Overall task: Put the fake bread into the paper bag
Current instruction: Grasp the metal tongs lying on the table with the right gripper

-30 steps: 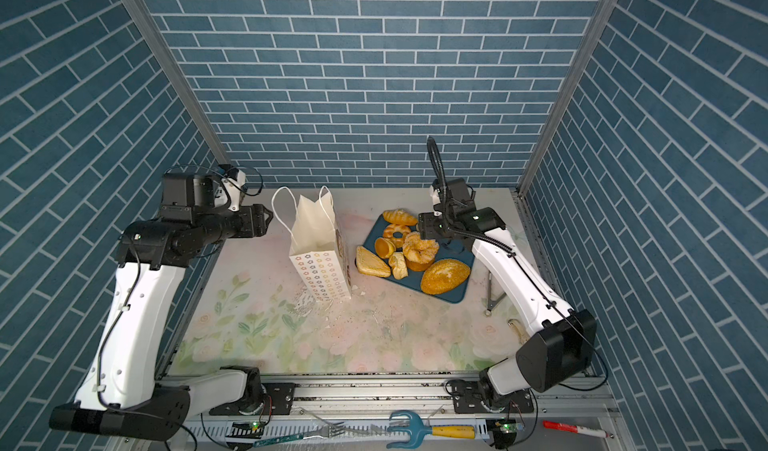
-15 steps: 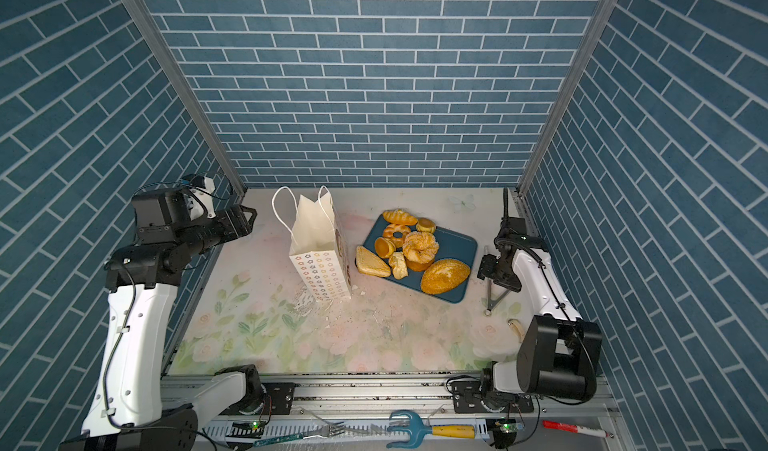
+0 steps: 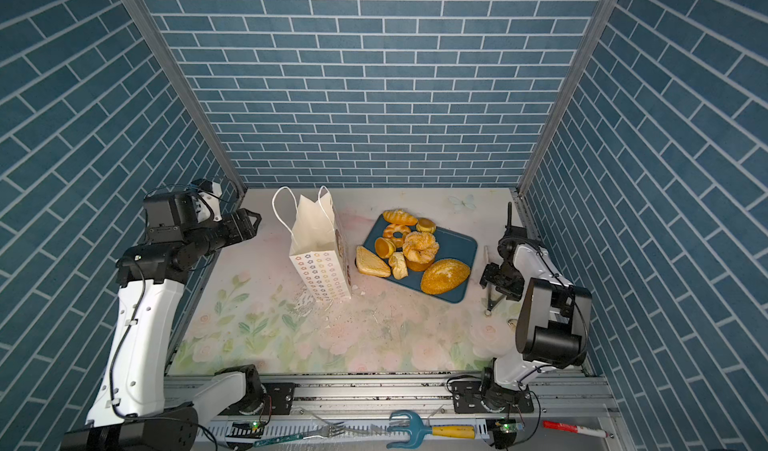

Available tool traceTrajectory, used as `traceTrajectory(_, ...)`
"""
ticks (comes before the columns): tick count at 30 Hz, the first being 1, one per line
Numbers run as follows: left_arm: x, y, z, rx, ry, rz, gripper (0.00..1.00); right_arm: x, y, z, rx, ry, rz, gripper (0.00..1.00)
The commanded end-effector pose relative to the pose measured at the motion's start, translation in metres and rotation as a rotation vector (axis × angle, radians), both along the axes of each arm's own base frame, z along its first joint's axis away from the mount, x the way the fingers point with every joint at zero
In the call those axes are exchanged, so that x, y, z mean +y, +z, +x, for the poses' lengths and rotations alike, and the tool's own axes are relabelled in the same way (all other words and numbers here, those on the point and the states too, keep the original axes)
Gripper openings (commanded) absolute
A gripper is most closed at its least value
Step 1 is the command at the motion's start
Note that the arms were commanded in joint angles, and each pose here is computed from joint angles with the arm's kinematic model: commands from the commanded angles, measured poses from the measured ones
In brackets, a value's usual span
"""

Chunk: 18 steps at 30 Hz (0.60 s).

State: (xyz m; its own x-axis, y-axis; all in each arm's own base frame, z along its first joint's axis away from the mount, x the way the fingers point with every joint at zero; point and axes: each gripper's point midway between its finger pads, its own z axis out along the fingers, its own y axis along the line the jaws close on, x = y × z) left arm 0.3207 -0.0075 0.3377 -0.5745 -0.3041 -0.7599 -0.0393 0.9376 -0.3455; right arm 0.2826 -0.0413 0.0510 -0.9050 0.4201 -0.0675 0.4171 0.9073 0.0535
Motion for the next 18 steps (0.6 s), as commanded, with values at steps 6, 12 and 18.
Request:
traceTrajectory(6,0.004,-0.002,0.009,-0.005,-0.006,0.028,0.78,-0.011,-0.022,0.010,0.029,-0.062,-0.003,0.74)
traceTrajectory(12,0.006,-0.004,0.008,0.006,-0.004,0.042,0.78,-0.014,-0.032,0.017,0.049,-0.040,-0.010,0.70)
traceTrajectory(18,0.005,-0.007,0.008,0.014,-0.003,0.029,0.78,-0.019,-0.031,0.028,0.036,0.009,-0.030,0.63)
